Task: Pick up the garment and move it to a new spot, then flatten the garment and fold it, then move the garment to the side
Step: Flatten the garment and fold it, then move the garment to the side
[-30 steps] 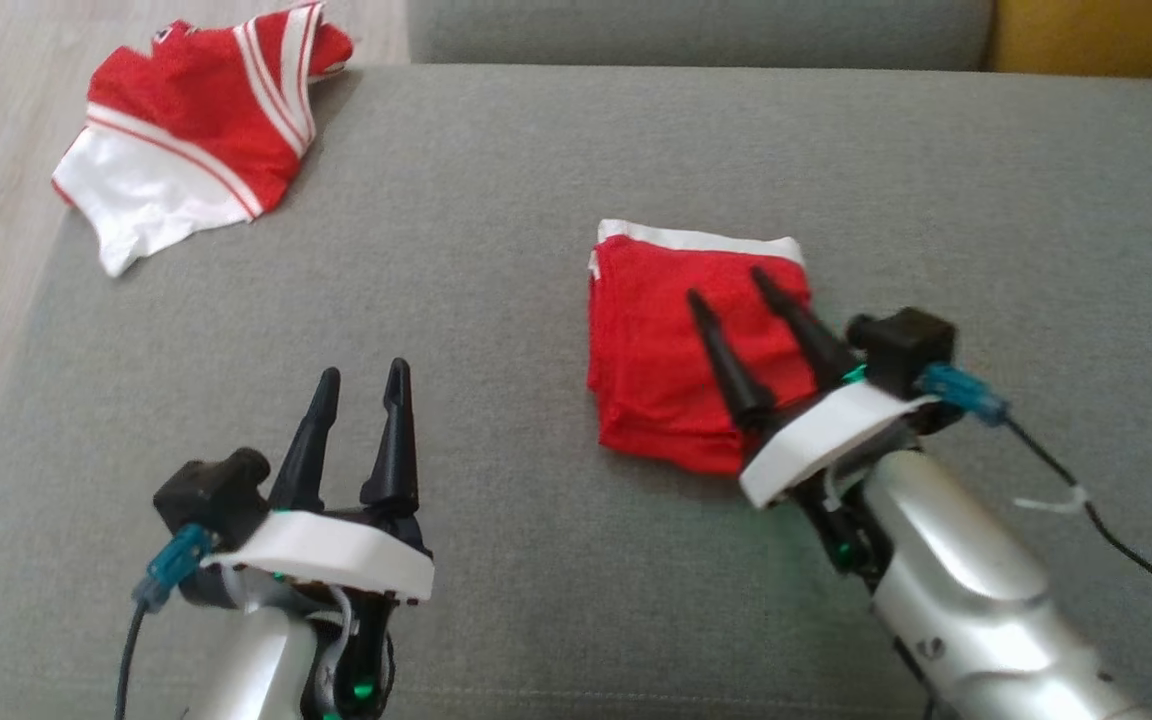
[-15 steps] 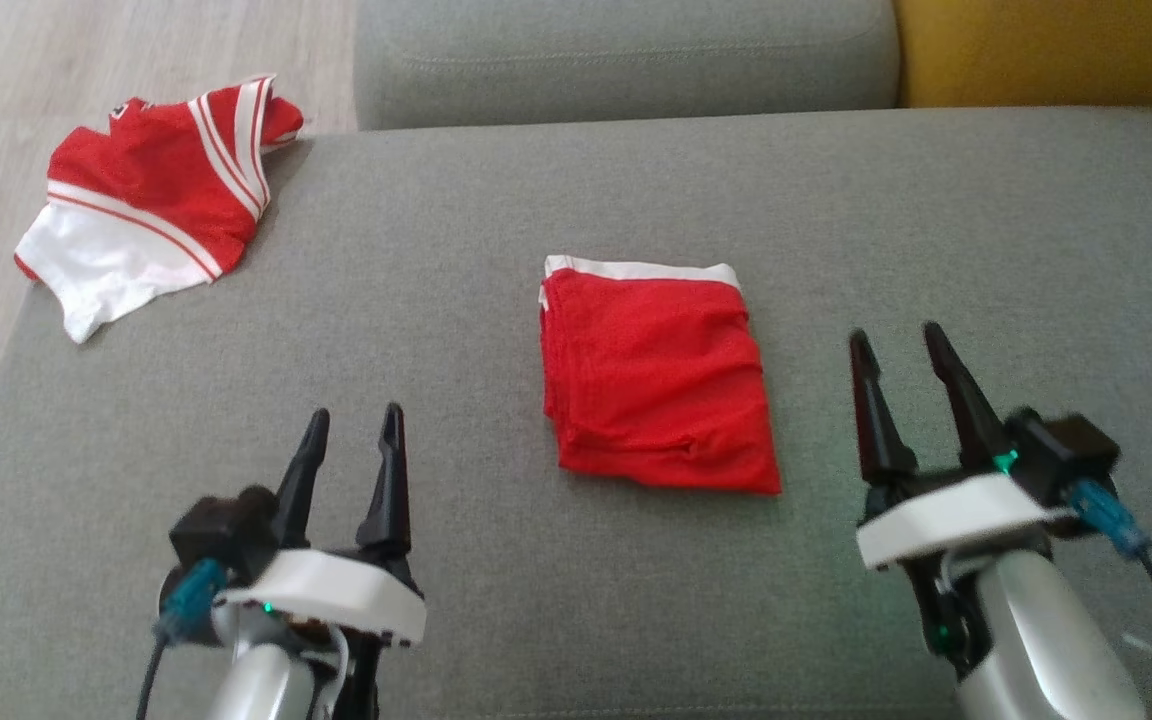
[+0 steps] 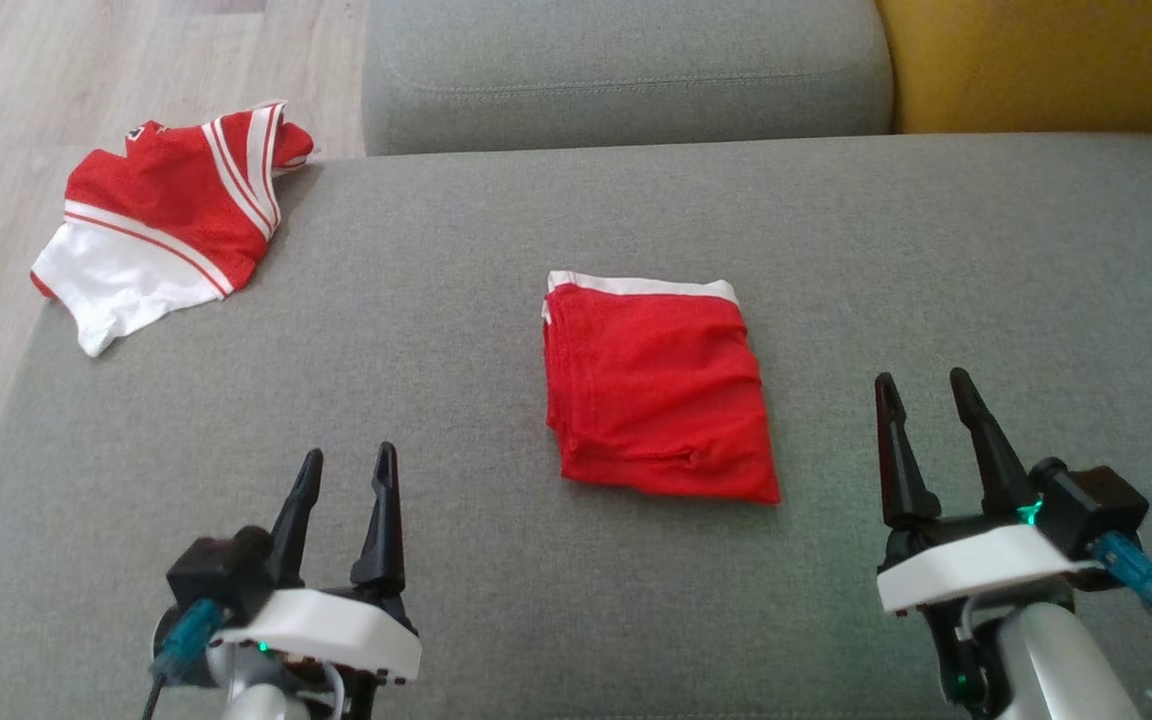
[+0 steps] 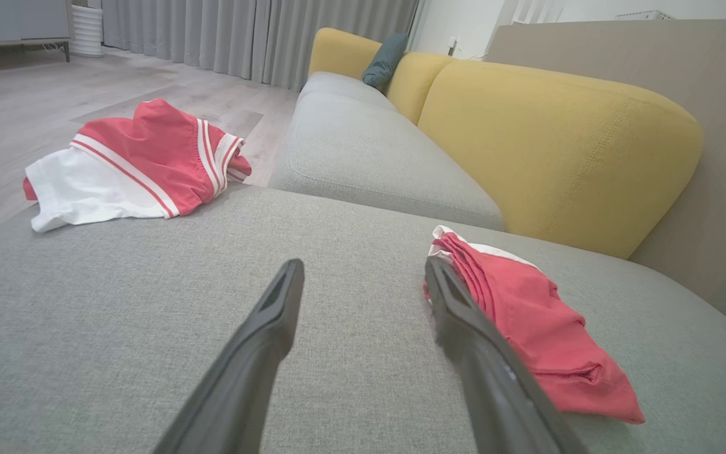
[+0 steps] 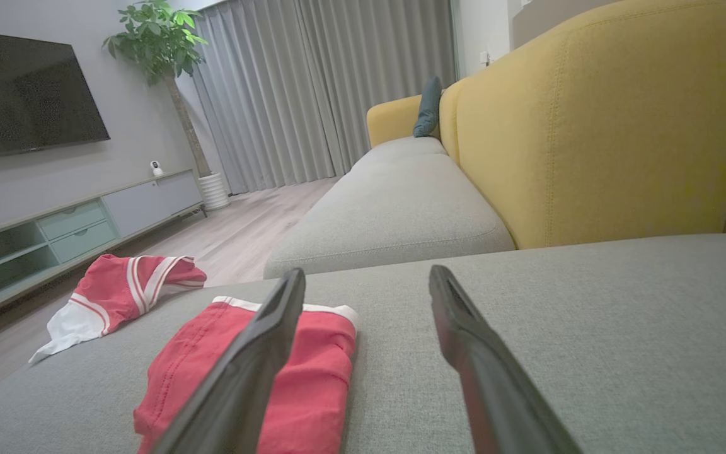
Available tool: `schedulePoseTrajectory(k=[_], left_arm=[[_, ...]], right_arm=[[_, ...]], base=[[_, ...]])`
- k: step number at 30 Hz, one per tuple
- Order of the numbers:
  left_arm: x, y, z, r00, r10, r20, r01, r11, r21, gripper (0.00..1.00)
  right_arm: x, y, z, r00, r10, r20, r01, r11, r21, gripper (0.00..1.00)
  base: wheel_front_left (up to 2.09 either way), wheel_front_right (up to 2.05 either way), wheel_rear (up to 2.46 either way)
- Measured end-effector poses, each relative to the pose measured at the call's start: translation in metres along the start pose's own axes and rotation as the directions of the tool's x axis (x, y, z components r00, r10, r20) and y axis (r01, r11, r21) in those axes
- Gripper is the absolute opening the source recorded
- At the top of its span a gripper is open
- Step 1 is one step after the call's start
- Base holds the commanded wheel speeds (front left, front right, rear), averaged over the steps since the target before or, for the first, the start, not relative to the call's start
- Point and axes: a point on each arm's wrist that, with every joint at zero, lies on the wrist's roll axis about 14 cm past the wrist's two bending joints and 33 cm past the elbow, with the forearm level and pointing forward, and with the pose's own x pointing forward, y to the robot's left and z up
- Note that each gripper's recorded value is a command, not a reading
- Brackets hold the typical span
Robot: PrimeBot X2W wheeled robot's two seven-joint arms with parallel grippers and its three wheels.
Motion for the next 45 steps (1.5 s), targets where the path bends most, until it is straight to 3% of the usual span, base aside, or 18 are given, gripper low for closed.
schedulePoseTrajectory(k=[26,33,40,45], left_arm=[[-0.002,0.006,0.002,1.000,0.017,0.007,-0.017,1.000,0.006,1.00],[-0.001,0.009,0.000,1.000,0.028,0.002,-0.028,1.000,0.008,1.00],[-0.001,0.015,-0.008,0.999,0.048,-0.022,-0.048,0.999,0.004,1.00],[0.005,0.023,-0.010,0.997,0.071,-0.028,-0.071,0.997,0.003,1.00]], right_arm=[[-0.004,-0.001,-0.009,0.999,-0.005,-0.040,0.005,1.000,0.006,1.00],[0.001,-0.004,-0.019,0.995,-0.011,-0.101,0.011,1.000,0.000,1.00],[0.034,-0.009,-0.033,0.960,-0.015,-0.280,0.009,1.000,-0.022,1.00],[0.055,-0.010,-0.054,0.881,0.020,-0.472,-0.050,0.997,-0.051,1.00]], base=[[0.00,0.00,0.00],[0.00,0.00,0.00],[0.00,0.00,0.00],[0.00,0.00,0.00]])
